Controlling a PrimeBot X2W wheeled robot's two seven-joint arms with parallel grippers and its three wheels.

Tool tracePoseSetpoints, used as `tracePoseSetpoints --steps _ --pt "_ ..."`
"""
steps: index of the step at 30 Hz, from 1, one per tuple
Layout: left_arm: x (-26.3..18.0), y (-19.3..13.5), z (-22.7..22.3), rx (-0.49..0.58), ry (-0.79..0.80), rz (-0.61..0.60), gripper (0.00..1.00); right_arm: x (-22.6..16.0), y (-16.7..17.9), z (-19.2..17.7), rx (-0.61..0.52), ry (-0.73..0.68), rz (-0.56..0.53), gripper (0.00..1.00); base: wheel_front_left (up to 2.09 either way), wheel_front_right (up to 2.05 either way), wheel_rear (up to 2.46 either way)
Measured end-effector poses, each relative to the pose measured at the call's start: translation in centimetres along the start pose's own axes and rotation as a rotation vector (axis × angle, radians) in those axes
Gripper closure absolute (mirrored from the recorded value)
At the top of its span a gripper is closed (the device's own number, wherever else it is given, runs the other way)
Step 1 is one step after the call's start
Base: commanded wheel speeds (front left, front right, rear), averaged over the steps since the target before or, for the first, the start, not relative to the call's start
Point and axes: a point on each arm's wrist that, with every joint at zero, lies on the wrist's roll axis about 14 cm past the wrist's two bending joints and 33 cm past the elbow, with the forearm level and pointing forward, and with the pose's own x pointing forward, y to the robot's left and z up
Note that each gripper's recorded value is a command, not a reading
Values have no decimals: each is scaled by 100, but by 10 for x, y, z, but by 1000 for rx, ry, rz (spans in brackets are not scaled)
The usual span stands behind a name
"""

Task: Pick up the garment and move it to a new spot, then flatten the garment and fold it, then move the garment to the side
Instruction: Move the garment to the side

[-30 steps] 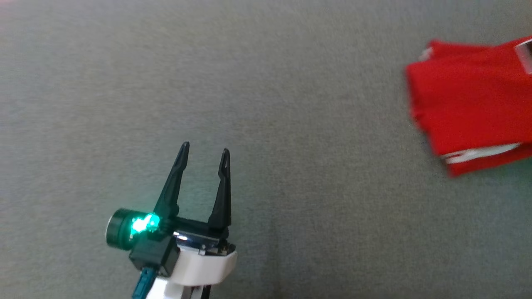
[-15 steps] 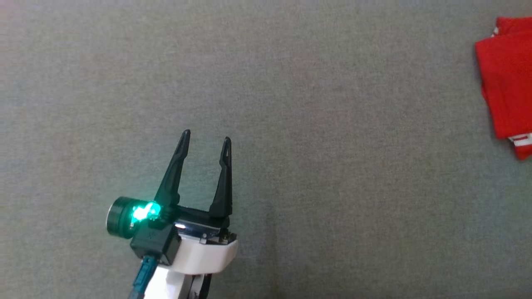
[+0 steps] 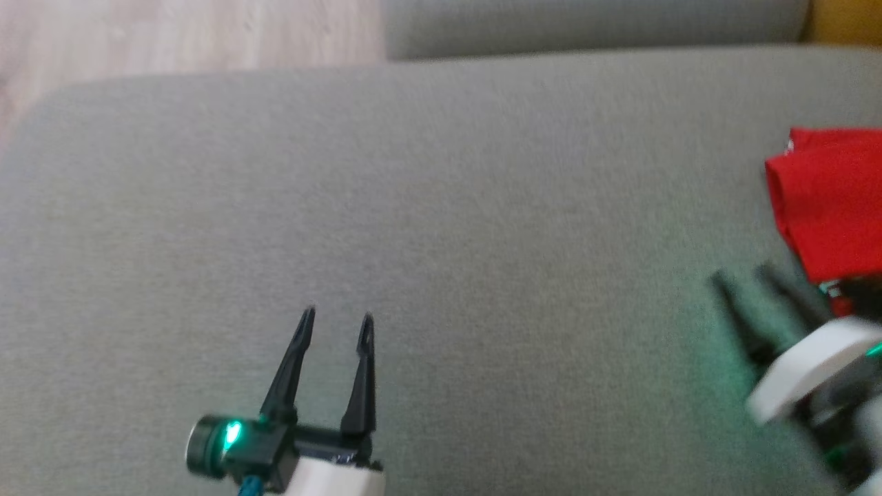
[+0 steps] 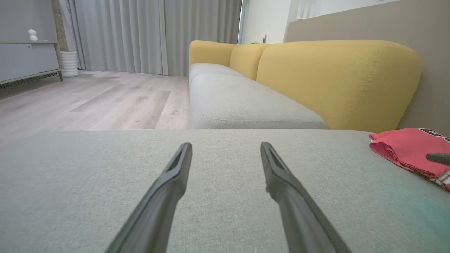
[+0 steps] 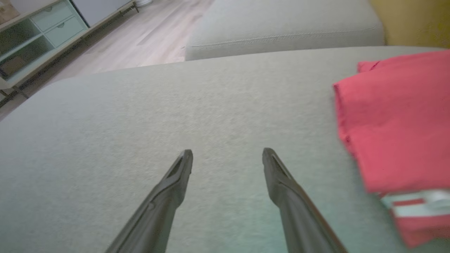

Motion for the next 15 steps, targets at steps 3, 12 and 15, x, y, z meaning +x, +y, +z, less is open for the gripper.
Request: tracePoseSetpoints --steps 3,12,15 --pt "-17 9 3 6 -7 34 0 -1 41 -15 28 -68 58 0 0 0 0" --pt "-55 23 12 21 -47 94 0 -17 104 -20 -8 -294 109 0 0 0 0" --pt "-63 26 19 35 -75 109 0 -28 107 3 -25 -397 77 0 0 0 0"
